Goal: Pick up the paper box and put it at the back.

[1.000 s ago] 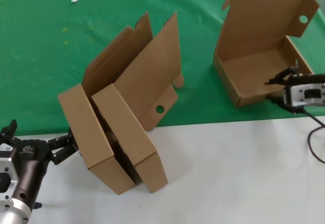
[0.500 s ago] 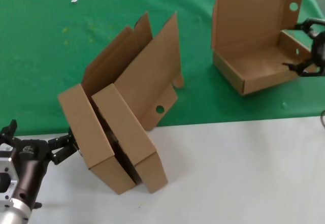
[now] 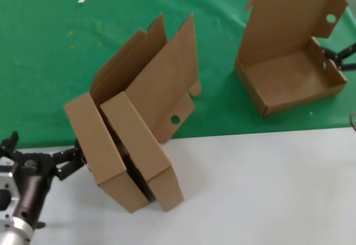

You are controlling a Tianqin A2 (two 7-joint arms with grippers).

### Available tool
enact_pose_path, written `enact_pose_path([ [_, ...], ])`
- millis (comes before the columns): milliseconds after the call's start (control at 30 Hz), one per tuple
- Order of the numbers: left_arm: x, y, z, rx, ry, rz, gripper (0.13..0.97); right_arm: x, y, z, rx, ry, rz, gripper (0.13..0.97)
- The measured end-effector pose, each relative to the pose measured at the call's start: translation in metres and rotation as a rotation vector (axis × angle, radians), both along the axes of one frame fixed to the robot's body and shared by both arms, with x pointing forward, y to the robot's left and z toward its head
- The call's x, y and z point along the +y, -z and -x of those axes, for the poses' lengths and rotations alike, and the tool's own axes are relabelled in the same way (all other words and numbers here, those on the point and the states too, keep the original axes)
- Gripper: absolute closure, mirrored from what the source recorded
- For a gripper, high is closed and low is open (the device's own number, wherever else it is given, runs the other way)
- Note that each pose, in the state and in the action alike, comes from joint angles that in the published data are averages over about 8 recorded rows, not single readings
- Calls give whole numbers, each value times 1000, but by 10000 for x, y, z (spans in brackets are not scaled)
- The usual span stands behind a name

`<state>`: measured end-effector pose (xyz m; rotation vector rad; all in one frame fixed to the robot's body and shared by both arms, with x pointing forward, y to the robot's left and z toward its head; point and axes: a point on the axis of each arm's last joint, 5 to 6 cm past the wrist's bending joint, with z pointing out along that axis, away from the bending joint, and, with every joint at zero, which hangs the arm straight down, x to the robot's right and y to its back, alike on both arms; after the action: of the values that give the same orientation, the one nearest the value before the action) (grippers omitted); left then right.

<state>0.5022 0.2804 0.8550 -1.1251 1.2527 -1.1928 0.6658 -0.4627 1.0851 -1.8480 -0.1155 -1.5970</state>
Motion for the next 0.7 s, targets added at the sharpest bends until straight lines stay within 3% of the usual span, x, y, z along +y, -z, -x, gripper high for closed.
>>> enact_pose_path([
  [200, 0, 0, 0, 0, 0, 0, 132, 81, 278, 389, -89, -76, -269, 235],
  [400, 0, 0, 0, 0, 0, 0, 132, 347, 815, 869, -136, -131, -552, 162],
  [567, 0, 0, 0, 0, 0, 0, 132, 622, 1297, 1379, -140, -130, -735, 146],
  [700, 0, 0, 0, 0, 0, 0, 132, 734, 1451, 1572, -120, -108, -794, 130],
])
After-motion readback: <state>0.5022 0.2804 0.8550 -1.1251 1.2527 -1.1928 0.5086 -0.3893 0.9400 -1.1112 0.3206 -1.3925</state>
